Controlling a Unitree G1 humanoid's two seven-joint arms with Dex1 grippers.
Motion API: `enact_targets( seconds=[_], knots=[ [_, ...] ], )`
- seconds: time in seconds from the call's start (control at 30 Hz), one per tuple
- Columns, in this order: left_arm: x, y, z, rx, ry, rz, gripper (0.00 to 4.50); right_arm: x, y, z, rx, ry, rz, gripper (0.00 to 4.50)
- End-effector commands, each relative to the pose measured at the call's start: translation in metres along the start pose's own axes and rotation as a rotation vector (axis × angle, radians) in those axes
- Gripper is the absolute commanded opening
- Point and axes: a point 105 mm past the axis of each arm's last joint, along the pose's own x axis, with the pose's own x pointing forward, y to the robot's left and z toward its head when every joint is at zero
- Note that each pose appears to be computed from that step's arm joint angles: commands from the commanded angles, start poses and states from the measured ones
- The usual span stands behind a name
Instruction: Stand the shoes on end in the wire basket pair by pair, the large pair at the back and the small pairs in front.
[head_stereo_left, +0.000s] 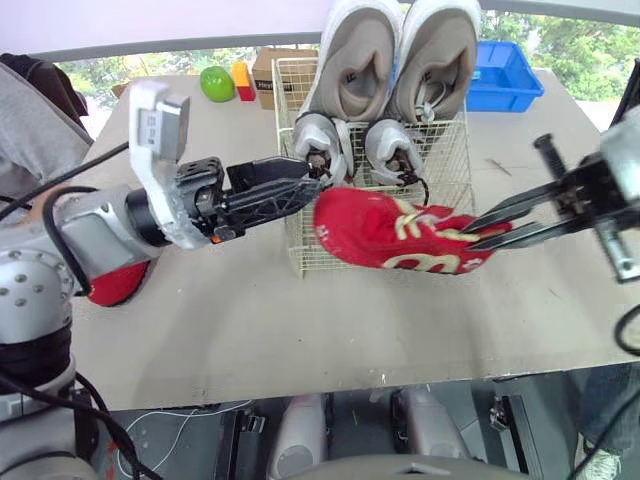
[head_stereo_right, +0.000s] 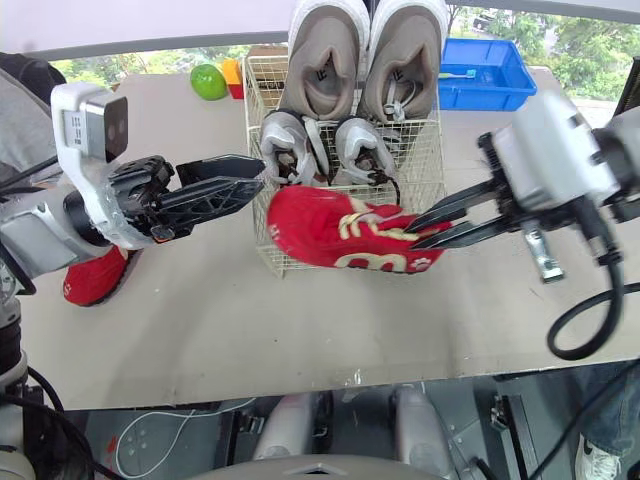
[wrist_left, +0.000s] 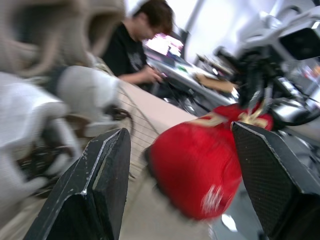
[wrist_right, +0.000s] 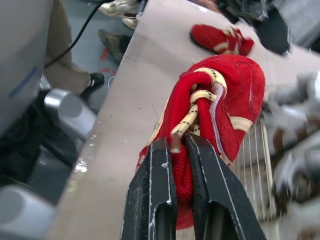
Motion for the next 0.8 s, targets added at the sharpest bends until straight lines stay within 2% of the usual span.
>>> enact_targets(
  seconds=[0.03, 0.13, 0.33, 0.67, 0.7, 0.73, 0.8],
  knots=[
    [-0.001, 0.006, -0.007, 0.054, 0.183, -0.013, 3.49, 0.016, -0.012, 0.002, -0.206, 0.041, 0.035, 0.04],
    [-0.002, 0.012, -0.017, 0.087, 0.323, -0.04, 3.49, 0.026, -0.017, 0.01, -0.285, 0.003, 0.084, 0.04],
    [-0.006, 0.005, -0.025, 0.1, 0.482, -0.171, 3.49, 0.034, -0.027, 0.016, -0.377, -0.02, 0.094, 0.04],
    [-0.001, -0.005, -0.037, 0.027, 0.579, -0.294, 3.49, 0.044, -0.031, 0.024, -0.457, -0.057, 0.095, 0.04],
    [0.001, -0.004, -0.036, 0.019, 0.571, -0.297, 2.98, 0.045, -0.032, 0.023, -0.455, -0.06, 0.095, 0.0],
    [0.003, -0.003, -0.034, 0.007, 0.561, -0.298, 2.74, 0.046, -0.032, 0.023, -0.453, -0.063, 0.096, 0.0],
    [0.006, -0.001, -0.032, 0.002, 0.549, -0.293, 1.88, 0.047, -0.032, 0.022, -0.445, -0.072, 0.095, 0.0]
  ],
)
